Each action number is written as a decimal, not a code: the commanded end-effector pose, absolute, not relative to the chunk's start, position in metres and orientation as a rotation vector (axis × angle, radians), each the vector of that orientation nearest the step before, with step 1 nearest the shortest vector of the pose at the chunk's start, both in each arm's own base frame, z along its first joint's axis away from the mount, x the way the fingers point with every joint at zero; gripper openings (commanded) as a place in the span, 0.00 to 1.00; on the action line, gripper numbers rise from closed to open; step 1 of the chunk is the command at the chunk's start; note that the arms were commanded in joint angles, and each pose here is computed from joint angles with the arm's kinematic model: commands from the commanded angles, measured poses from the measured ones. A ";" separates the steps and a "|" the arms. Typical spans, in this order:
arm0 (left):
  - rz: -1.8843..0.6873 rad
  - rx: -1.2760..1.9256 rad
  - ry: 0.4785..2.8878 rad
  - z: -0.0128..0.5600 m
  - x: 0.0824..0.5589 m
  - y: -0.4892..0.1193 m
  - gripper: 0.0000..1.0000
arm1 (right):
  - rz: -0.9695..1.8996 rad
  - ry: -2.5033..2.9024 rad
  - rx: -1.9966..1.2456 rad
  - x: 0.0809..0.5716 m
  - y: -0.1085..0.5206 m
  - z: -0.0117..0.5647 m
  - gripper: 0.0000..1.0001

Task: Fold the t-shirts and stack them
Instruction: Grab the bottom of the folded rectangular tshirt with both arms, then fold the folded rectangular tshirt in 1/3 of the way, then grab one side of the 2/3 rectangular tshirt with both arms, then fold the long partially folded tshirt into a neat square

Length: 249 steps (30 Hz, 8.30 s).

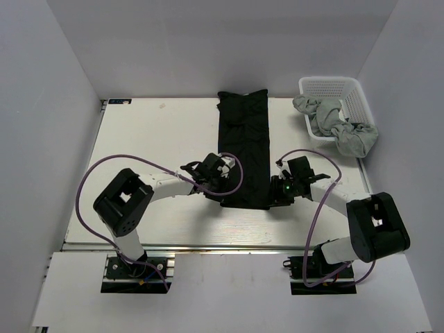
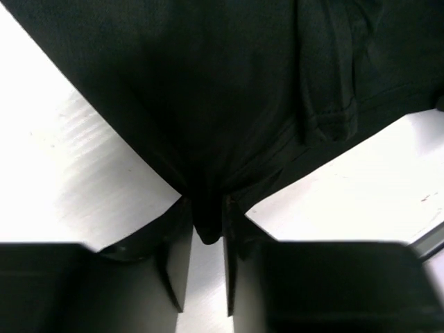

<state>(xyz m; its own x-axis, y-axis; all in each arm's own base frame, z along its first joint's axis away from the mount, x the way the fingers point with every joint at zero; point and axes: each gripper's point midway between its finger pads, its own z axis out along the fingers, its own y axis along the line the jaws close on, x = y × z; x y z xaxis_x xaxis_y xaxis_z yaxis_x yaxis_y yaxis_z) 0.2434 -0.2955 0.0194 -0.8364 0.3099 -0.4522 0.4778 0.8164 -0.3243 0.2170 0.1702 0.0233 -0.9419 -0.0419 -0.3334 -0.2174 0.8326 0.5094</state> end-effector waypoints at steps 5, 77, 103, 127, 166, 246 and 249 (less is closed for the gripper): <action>-0.579 0.607 2.685 0.008 0.224 -0.289 0.00 | 0.818 2.755 -0.187 0.203 0.169 0.017 0.01; -0.509 0.083 2.488 0.110 0.484 -0.273 0.00 | 0.677 2.430 -0.100 0.469 0.192 0.115 0.00; -0.615 0.001 2.293 0.150 0.497 -0.220 1.00 | 0.960 2.258 -0.269 0.448 0.200 0.134 0.90; -0.645 0.271 2.633 0.025 0.373 -0.255 0.84 | 1.122 2.463 -0.060 0.360 0.194 0.048 0.90; -0.994 0.498 2.577 0.098 0.253 -0.261 0.00 | 1.094 2.533 -0.284 0.241 0.178 0.080 0.00; -0.928 -0.116 2.476 0.116 0.424 -0.230 0.52 | 0.976 2.413 -0.337 0.443 0.206 0.110 0.30; -0.905 -0.130 2.442 0.129 0.455 -0.218 1.00 | 0.935 2.388 -0.312 0.468 0.205 0.114 0.90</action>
<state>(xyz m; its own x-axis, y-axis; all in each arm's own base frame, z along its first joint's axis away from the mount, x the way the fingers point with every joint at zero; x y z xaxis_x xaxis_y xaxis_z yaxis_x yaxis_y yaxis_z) 0.4215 -0.2257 0.0923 -0.9034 -0.2342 -0.3591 0.0400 0.7879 -0.6145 0.4349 0.2083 0.0957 -0.8682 -0.0489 -0.4937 -0.3766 0.7128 0.5917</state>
